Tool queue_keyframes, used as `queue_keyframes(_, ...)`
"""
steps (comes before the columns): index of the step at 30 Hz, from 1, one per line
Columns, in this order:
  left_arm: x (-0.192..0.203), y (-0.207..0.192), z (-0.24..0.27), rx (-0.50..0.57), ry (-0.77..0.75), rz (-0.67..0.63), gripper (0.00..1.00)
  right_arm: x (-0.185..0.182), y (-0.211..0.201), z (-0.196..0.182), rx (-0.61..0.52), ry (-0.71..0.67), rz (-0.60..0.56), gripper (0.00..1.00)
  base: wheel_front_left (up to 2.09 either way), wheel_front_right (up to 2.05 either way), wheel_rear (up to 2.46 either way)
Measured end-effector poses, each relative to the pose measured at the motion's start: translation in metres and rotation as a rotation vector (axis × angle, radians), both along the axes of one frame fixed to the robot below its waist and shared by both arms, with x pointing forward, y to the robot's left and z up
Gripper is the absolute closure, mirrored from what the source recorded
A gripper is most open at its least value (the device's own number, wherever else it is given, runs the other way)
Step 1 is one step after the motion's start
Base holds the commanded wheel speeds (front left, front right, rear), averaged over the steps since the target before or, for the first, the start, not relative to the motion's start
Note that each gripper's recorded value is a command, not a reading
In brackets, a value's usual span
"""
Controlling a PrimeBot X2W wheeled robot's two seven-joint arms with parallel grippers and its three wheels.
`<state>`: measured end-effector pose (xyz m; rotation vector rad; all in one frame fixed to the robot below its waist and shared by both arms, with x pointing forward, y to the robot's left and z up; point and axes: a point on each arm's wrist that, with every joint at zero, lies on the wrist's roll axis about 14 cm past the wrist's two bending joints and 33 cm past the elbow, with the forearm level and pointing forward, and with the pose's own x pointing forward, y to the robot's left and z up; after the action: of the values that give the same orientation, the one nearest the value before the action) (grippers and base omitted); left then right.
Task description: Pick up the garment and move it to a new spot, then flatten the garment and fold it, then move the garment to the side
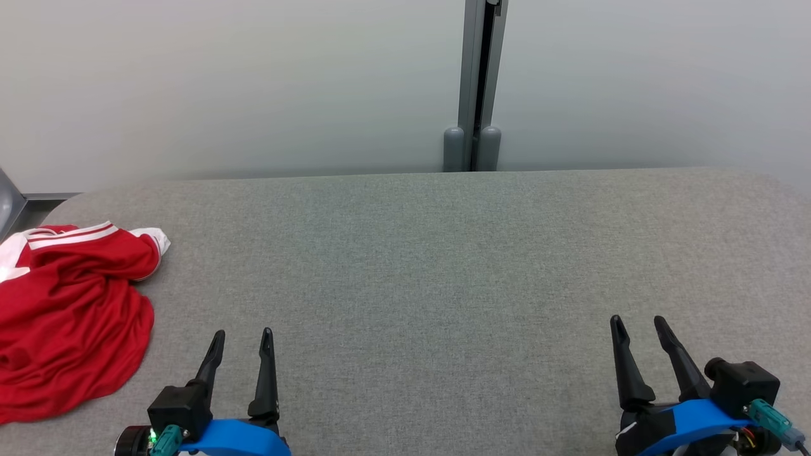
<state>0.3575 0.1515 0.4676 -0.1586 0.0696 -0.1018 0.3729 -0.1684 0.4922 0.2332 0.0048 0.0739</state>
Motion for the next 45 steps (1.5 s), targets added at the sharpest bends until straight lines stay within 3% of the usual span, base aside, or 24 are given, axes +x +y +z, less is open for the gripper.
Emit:
queue_keyframes(14, -0.001, -0.003, 0.002, 0.062, -0.025, -0.014, 0.0, -0.002, 0.002, 0.001, -0.084, -0.016, 0.015, 0.0, 0.0, 0.0, 0.0)
queue_keyframes(31, -0.005, 0.001, 0.001, 0.057, -0.018, -0.003, 0.0, 0.0, 0.007, -0.001, -0.082, -0.012, 0.031, 0.0, 0.0, 0.0, 0.0)
queue_keyframes(38, -0.019, 0.031, 0.005, 0.055, -0.028, 0.092, 0.0, 0.012, 0.033, 0.003, -0.086, -0.026, 0.106, 0.0, 0.0, 0.0, 0.0)
queue_keyframes(45, -0.045, 0.071, 0.009, 0.055, -0.04, 0.232, 0.0, 0.025, 0.084, 0.004, -0.08, -0.033, 0.248, 0.0, 0.0, 0.0, 0.0)
